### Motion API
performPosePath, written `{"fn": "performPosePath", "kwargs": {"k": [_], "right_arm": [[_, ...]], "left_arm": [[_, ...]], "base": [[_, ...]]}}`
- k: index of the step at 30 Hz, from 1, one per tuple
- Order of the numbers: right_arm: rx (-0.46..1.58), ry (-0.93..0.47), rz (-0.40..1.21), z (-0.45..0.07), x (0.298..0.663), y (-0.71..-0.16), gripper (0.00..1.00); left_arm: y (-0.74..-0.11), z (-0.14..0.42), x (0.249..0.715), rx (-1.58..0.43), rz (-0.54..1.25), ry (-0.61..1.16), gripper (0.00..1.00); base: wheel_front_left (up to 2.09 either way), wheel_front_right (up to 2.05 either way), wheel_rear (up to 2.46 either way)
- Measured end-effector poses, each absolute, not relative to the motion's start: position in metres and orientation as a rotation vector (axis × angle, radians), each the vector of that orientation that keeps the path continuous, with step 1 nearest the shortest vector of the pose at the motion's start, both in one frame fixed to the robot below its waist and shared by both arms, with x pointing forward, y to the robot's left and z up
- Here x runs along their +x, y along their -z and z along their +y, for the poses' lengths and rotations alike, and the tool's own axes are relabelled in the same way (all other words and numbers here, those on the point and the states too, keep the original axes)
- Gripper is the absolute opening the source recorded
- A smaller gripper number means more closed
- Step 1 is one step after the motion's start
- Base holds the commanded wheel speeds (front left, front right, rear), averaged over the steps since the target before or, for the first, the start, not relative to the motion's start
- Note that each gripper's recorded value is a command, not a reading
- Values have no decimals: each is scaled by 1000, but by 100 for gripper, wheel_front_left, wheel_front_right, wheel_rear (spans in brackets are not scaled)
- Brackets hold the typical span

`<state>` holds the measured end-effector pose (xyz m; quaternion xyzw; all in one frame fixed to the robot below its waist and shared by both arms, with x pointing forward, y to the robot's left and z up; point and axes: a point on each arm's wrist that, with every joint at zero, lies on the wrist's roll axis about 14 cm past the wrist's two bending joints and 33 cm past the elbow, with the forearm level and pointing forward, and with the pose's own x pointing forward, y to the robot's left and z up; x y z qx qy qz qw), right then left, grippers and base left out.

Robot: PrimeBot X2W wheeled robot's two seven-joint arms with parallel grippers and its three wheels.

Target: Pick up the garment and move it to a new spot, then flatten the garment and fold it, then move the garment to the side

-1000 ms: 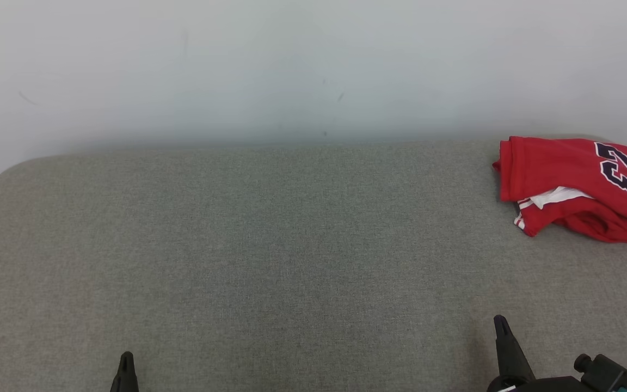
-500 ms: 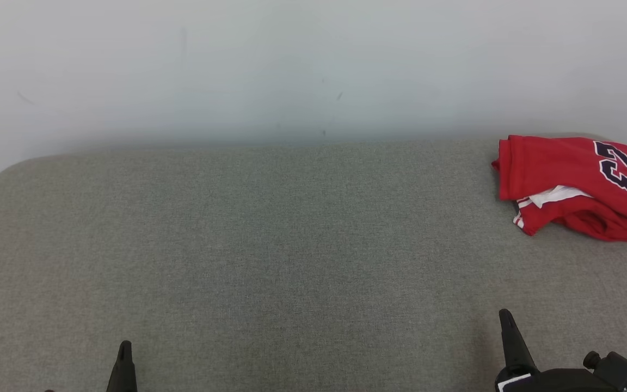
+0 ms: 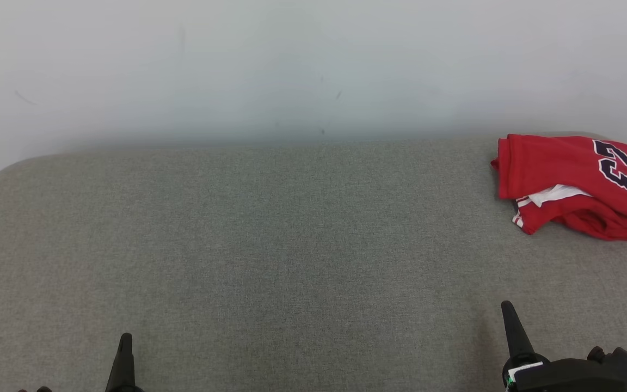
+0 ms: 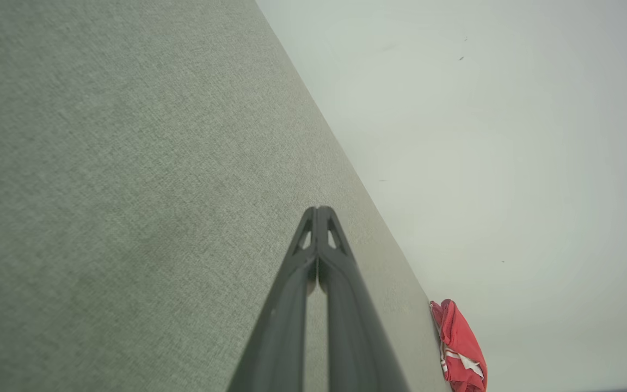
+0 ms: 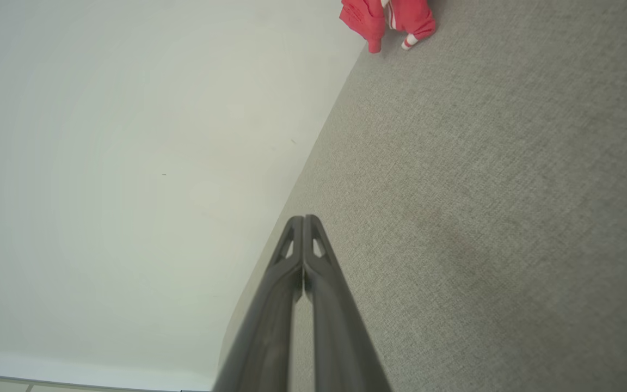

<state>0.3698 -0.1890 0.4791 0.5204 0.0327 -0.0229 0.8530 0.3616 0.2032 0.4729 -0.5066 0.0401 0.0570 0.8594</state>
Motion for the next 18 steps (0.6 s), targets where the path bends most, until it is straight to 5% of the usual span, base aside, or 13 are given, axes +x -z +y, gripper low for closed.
{"fn": "performPosePath", "kwargs": {"k": [18], "right_arm": [[1265,41,50,-193,378,-488,0]], "left_arm": [[-482,202,371,-1245,65,-92,0]], "base": [[0,0,0]]}}
